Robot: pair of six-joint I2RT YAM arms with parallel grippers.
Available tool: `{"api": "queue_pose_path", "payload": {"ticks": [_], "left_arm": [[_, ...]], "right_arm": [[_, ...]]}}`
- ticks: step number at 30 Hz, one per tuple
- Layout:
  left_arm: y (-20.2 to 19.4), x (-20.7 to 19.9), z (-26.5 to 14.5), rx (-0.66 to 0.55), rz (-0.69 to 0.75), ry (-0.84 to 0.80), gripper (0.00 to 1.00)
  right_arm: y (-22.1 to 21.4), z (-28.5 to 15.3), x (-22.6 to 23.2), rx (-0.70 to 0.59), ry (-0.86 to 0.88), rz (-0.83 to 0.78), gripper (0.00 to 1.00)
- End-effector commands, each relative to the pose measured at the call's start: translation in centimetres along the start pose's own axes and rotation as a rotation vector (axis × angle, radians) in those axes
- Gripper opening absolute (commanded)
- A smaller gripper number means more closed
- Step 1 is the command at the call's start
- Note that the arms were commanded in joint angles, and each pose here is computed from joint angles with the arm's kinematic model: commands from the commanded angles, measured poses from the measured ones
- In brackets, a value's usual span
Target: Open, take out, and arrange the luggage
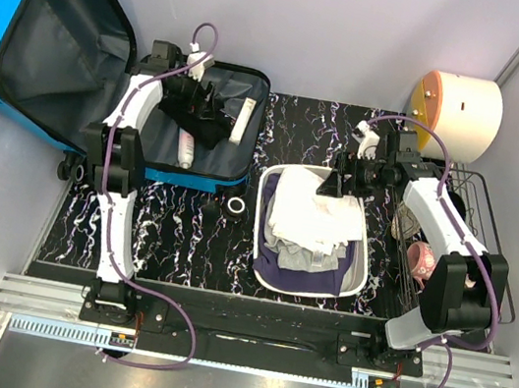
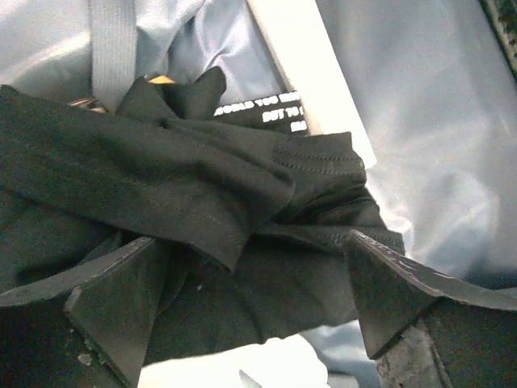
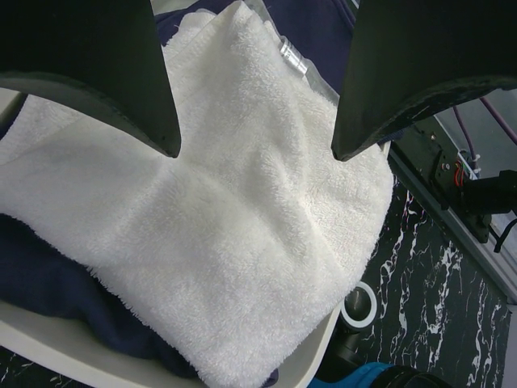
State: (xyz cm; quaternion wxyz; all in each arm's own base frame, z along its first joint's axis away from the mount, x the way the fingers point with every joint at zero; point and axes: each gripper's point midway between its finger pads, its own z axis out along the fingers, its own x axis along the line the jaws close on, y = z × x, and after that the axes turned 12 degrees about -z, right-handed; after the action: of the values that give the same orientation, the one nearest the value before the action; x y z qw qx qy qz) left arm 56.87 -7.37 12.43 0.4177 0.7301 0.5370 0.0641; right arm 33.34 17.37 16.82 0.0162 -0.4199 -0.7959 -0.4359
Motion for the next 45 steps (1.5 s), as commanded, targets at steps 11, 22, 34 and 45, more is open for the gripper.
{"api": "queue_pose_path", "payload": {"ticks": [11,22,34,45], "left_arm": [[2.1,-3.2,-13.3,-0.094,0.611,-0.068,0.99],[-5.0,-1.0,-9.6,0.203,1.239,-0.175,0.9],[-2.6,2.2,-4.2,0.198,1.475,-0.081,0.94],[-0.4,5.5,-0.5,0.203,1.519,-0.011,0.88]], "right_arm": [[2.5,-0.2,-0.1,-0.051,0.01,-0.045,0.85],[2.3,0.2,-0.3,-0.044,0.015,-0.016,0.85],[2.2,0.6,-0.7,-0.029,0.01,-0.003,0.85],[2.3,0.8,-1.1,-0.013,0.0,-0.013,0.85]]}}
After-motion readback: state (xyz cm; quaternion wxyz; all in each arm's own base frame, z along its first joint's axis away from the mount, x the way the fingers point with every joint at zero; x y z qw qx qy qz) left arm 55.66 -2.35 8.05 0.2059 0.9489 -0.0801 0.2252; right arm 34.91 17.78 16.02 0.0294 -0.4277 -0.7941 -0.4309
